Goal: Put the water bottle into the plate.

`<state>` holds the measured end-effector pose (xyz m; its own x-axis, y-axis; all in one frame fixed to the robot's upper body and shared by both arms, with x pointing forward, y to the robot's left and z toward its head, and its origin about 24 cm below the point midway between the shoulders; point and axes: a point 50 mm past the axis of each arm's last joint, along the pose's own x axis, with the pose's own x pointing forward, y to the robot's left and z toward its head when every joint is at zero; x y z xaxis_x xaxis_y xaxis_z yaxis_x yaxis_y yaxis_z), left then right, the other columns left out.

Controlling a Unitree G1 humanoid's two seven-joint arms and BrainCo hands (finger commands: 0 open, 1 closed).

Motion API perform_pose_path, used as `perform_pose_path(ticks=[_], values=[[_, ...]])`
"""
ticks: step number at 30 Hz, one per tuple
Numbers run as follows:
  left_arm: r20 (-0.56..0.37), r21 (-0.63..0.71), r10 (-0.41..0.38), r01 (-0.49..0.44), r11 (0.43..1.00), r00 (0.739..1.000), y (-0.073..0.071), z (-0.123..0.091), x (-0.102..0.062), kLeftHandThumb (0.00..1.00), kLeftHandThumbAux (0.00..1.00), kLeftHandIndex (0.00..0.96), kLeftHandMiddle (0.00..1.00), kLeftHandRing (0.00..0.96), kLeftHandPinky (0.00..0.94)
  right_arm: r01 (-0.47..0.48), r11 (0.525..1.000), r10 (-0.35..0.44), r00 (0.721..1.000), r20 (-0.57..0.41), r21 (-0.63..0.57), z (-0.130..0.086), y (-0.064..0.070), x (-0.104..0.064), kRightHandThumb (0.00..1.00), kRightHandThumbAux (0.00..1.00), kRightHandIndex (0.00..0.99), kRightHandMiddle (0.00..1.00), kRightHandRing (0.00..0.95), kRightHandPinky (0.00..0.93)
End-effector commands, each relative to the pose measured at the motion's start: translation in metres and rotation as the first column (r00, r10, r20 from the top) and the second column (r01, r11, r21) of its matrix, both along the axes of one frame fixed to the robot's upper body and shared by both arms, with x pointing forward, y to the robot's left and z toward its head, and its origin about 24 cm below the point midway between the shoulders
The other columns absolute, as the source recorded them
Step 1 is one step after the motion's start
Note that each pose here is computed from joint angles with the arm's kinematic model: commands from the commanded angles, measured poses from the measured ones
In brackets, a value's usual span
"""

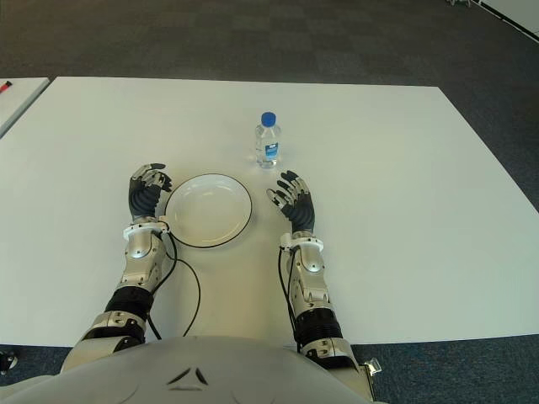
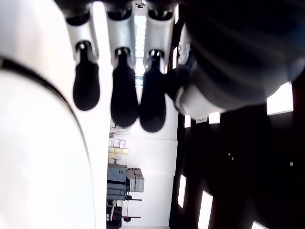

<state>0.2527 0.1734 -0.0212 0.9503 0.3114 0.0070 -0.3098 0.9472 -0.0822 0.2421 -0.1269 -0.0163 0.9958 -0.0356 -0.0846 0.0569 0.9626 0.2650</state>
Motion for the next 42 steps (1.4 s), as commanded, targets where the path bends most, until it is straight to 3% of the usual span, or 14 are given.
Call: perform_pose_path(ticks=[1,20,31,42], values=[[-0.028,0.008,0.005,-0.005,1.0,1.0,0.001,-0.005,-0.003,0.691,0.719,0.433,0.657,0.646,0.631,0.0,0.997,0.0,1.0,-0.011,0.072,0.0,0.022,0.0,0.461,0.889,0.179,0.227,0.228,0.262],[-0.02,-0.003,0.004,-0.004,1.0,1.0,0.0,-0.003,-0.001,0.691,0.719,0.433,0.669,0.659,0.638,0.007,0.998,-0.009,0.999,0.036,0.057,0.006,0.021,0.003,0.465,0.871,0.174,0.218,0.219,0.244],[-0.02,0.003,0.01,-0.01,1.0,1.0,0.0,-0.004,-0.002,0.691,0.72,0.433,0.662,0.653,0.631,0.027,0.999,-0.032,0.993,0.112,0.047,0.025,0.019,0.007,0.493,0.863,0.161,0.197,0.198,0.226],[-0.019,0.006,0.006,-0.006,1.0,1.0,0.0,-0.003,-0.002,0.691,0.72,0.433,0.666,0.654,0.633,0.069,0.998,-0.066,0.972,0.224,-0.006,0.038,0.02,-0.001,0.468,0.85,0.163,0.172,0.178,0.227]])
